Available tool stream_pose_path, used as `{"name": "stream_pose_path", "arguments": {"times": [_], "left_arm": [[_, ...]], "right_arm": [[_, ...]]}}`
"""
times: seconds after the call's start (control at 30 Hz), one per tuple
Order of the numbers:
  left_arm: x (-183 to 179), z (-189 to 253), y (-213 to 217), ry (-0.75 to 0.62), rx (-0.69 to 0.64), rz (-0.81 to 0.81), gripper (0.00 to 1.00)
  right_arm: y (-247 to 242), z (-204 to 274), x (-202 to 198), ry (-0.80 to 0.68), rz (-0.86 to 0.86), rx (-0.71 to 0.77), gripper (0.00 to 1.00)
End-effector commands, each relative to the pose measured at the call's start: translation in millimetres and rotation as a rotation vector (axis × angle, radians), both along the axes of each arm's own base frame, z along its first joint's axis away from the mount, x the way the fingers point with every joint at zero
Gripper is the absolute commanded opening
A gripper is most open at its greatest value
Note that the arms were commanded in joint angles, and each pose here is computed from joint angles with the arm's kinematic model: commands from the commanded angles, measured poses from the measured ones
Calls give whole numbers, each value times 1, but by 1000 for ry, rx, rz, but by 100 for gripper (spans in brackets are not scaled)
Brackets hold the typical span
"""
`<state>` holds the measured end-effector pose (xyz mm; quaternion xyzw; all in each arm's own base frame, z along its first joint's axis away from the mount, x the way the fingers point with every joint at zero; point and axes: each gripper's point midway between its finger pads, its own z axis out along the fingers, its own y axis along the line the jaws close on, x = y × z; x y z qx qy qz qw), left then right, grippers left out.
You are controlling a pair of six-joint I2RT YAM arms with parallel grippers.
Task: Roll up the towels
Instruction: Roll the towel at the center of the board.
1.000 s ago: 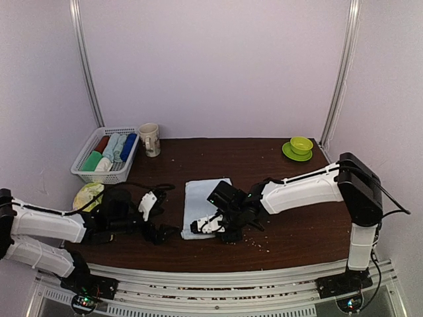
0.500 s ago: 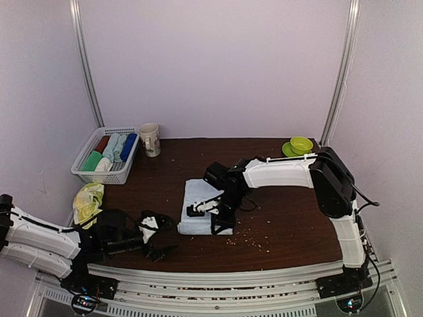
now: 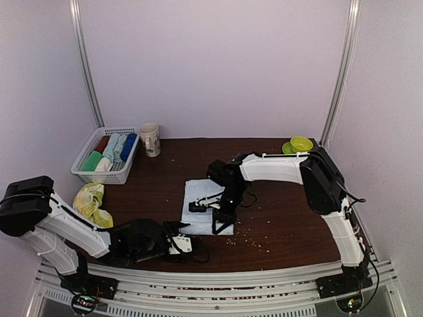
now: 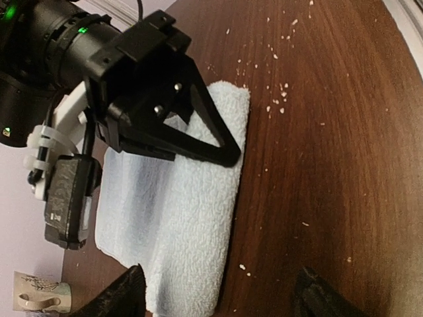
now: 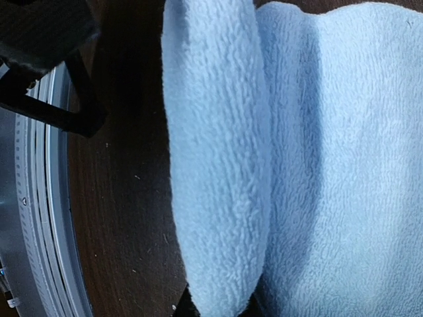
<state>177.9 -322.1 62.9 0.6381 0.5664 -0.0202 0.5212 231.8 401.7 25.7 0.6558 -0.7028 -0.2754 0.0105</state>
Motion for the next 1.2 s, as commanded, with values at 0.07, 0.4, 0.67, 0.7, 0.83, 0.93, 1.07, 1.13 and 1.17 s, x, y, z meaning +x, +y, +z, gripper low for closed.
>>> {"name": "stream_pose_path", "arguments": {"times": [0.07, 0.4, 0.67, 0.7, 0.83, 0.93, 1.07, 1.13, 1.17], "left_arm": [[15, 9, -14, -164, 64, 42, 76], [28, -21, -22, -208, 242, 79, 67], [36, -39, -21, -199, 320, 119, 48], [36, -41, -21, -196, 328, 118, 44], [34, -51, -23, -168, 357, 107, 25], [29, -58, -26, -121, 375, 80, 2], [19, -64, -31, -51, 386, 36, 0], [14, -66, -33, -9, 399, 13, 0], [11, -68, -34, 15, 402, 6, 0]], "right_arm": [[-48, -53, -29, 117, 26, -237, 0], [-50, -54, -33, 130, 34, -238, 0], [-51, -53, -33, 130, 43, -237, 0], [-51, -53, -33, 129, 43, -237, 0], [-51, -49, -32, 112, 45, -228, 0], [-50, -43, -27, 86, 40, -220, 8], [-51, -27, -11, -1, -8, -200, 31], [-52, -13, 4, -65, -52, -183, 42], [-53, -3, 10, -94, -73, -168, 49]]}}
